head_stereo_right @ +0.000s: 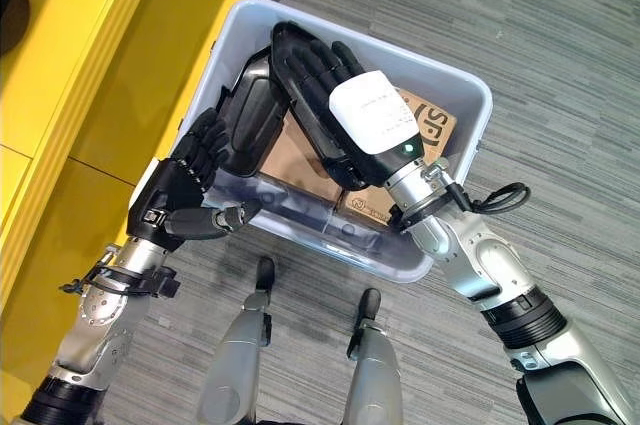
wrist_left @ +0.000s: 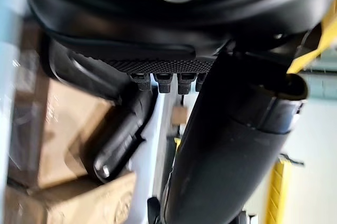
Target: Move parts from the plastic box to the shelf.
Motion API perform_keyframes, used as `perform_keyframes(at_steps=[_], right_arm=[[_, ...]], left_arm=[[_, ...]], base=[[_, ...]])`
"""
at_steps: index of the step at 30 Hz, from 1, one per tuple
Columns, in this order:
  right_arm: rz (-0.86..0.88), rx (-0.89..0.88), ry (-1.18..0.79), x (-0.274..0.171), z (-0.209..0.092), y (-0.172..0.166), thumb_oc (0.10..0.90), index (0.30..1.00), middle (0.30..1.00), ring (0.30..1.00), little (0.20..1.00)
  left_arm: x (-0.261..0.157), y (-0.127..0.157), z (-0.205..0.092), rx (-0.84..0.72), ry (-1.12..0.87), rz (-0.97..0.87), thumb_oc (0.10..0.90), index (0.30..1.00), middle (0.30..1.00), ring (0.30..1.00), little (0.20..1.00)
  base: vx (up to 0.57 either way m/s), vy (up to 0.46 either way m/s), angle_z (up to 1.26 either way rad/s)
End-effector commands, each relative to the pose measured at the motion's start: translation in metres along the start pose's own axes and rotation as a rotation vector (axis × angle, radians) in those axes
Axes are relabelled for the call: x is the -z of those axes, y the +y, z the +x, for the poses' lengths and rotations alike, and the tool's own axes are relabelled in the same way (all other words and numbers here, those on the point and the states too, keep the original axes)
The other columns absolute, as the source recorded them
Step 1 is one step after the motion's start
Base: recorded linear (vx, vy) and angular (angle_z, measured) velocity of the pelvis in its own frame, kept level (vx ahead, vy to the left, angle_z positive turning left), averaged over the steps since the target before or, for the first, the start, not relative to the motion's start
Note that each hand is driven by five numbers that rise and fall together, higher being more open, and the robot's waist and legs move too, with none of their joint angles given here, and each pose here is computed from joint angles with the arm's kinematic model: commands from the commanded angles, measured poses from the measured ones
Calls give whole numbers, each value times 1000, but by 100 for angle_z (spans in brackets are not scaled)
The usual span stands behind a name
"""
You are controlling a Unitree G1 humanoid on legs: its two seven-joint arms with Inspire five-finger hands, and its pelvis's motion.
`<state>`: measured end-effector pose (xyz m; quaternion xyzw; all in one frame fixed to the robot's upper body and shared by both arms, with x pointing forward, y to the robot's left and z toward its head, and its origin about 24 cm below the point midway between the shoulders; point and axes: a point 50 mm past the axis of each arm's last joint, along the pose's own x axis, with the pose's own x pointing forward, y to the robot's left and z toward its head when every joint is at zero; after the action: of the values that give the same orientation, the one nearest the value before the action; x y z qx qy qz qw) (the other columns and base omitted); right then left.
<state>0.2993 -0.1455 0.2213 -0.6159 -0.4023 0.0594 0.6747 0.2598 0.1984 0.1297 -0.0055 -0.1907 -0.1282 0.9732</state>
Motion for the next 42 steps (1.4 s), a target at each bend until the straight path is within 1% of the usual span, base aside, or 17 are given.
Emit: perform_keyframes(at_steps=[1, 10, 19, 26, 42], right_arm=[[-142, 229, -192, -23, 28, -64, 900, 1000, 1000, 1000, 1000], [-234, 222, -172, -14, 22, -62, 900, 1000, 1000, 1000, 1000], [-296, 238, -73, 2, 26, -72, 900, 1000, 1000, 1000, 1000], [-321, 243, -55, 6, 27, -75, 900, 1000, 1000, 1000, 1000], [-407, 281, -34, 8, 46, -84, 900, 1000, 1000, 1000, 1000]], left_arm=[[-59, -5, 1, 74, -307, 83, 900, 1000, 1000, 1000, 1000], [-59, -6, -11, 105, -314, 51, 900, 1000, 1000, 1000, 1000], [-57, -7, -12, 109, -312, 43, 900, 1000, 1000, 1000, 1000], [-55, -7, -12, 100, -311, 33, 900, 1000, 1000, 1000, 1000], [-56, -9, -9, 117, -318, 54, 900, 1000, 1000, 1000, 1000]], base=[[-56, -23, 5], [-36, -19, 2], [-6, -6, 0], [0, -5, 0], [8, -37, 3]])
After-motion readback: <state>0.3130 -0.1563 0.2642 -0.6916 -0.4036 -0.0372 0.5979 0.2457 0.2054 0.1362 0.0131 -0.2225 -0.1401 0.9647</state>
